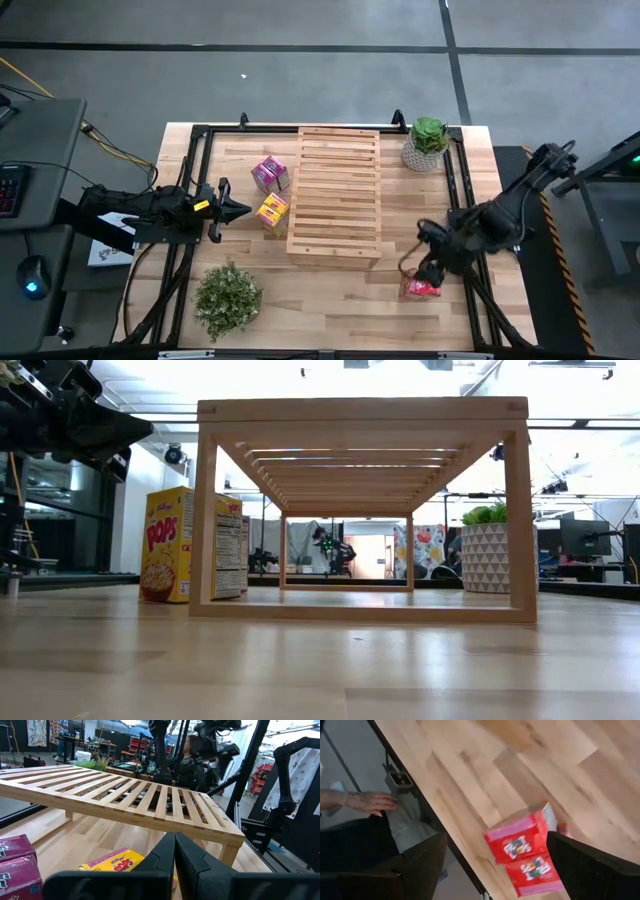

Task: Stack cereal on shelf
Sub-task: Put the right red cereal box on the shelf

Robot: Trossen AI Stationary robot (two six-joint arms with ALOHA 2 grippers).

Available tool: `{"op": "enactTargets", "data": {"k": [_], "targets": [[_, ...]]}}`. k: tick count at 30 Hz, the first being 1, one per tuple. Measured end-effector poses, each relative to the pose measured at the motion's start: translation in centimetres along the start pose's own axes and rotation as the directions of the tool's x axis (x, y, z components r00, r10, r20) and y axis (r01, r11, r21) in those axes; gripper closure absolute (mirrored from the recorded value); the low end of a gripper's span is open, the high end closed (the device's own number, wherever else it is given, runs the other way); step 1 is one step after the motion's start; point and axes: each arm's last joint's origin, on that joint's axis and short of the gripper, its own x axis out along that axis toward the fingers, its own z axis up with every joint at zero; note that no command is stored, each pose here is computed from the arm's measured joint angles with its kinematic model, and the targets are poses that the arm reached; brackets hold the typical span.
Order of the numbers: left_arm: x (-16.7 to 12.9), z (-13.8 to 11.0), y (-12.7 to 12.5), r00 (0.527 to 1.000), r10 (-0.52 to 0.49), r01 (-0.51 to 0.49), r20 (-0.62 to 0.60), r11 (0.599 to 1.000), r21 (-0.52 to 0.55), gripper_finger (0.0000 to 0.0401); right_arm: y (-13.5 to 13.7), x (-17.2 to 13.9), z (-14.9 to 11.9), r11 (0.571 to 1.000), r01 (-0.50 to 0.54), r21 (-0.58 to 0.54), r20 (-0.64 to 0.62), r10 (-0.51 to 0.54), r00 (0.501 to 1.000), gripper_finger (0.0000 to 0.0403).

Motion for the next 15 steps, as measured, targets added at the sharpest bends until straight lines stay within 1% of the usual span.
{"op": "enactTargets", "data": {"k": [3, 9, 15], "targets": [[0.0, 0.0, 0.0, 1.000, 0.000, 0.000, 0.000, 1.000, 0.000, 0.0398, 0.8, 0.9, -1.1, 1.000, 0.001, -0.029, 0.001, -0.001, 1.000, 0.0066], [0.0, 0.0, 0.0, 1.000, 0.000, 0.000, 0.000, 1.000, 0.000, 0.0398, 2.2, 2.5, -2.3, 0.998, -0.033, -0.057, -0.006, 0.033, 0.999, 0.0066], [0.0, 0.0, 0.0, 1.000, 0.000, 0.000, 0.000, 1.000, 0.000, 0.0398, 2.8, 4.0, -3.0, 0.999, -0.012, -0.051, -0.034, 0.011, 0.999, 0.0066]]}}
